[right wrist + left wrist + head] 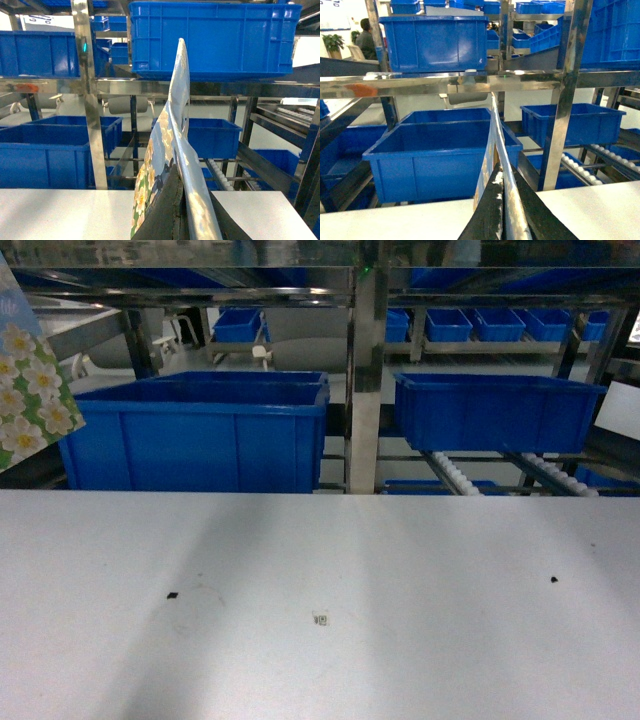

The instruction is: Move flower gift bag to table near conveyor

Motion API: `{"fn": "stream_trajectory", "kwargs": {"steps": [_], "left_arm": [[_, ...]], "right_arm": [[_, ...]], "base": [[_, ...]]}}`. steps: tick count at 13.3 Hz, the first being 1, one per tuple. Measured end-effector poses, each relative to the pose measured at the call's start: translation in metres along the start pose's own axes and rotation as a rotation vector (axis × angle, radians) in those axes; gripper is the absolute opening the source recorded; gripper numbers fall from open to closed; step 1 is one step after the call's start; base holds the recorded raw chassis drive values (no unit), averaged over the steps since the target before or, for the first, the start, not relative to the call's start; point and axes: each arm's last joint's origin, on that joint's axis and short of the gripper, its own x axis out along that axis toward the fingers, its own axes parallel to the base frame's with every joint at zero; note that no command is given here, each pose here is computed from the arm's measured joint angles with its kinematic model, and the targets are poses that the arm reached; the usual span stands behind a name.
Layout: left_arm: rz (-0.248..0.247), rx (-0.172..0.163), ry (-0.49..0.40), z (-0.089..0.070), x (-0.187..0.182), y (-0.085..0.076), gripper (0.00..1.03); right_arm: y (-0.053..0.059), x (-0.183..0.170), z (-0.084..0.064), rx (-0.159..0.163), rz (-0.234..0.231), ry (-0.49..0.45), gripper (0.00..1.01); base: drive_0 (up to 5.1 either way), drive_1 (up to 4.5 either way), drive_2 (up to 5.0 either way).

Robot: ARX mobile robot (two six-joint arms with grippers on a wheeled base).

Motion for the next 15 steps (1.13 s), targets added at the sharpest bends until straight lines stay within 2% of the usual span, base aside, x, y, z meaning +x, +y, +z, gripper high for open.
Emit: {"fn": "stream_trajectory", "kwargs": {"steps": [3,4,5,7,8,11,12,15], "left_arm": [[0.0,0.001,0.013,-0.002,0.001,0.0,0.02],[-0.001,0.0,0.01,-0.002,0.001,0.0,0.02],[-0.001,0.0,0.01,-0.002,0.001,0.0,0.02],[-0.001,0.0,0.008,-0.001,0.001,0.0,0.02],[-0.001,0.0,0.008,-0.001,0.001,0.0,0.02],[-0.001,0.0,0.008,-0.001,0.001,0.0,0.02],[-0.001,0.0,0.008,-0.001,0.001,0.0,0.02],[-0.001,0.0,0.008,-0.001,0.001,0.0,0.02]], "right_arm": [[0.0,0.0,0.0,-0.001,0.0,0.004,0.02],[0.0,0.0,0.0,-0.001,0.0,0.003,0.12],[0.0,0.0,0.0,-0.002,0.0,0.004,0.02],[0.0,0.0,0.0,-0.007,0.001,0.004,0.02],[0.0,0.0,0.0,-0.004,0.026,-0.001,0.02],[0.001,0.002,-0.004,0.003,0.055,-0.001,0.02],[0.0,0.006,-0.006,0.0,0.038,0.009,0.02],[-0.008,0.033,-0.024,-0.018,0.032,0.053,0.02]], "base": [[0.0,0.0,0.0],[0.0,0.0,0.0],[0.0,0.0,0.0],[0.0,0.0,0.0],[0.0,0.0,0.0],[0.0,0.0,0.0],[0.0,0.0,0.0],[0.0,0.0,0.0]]}}
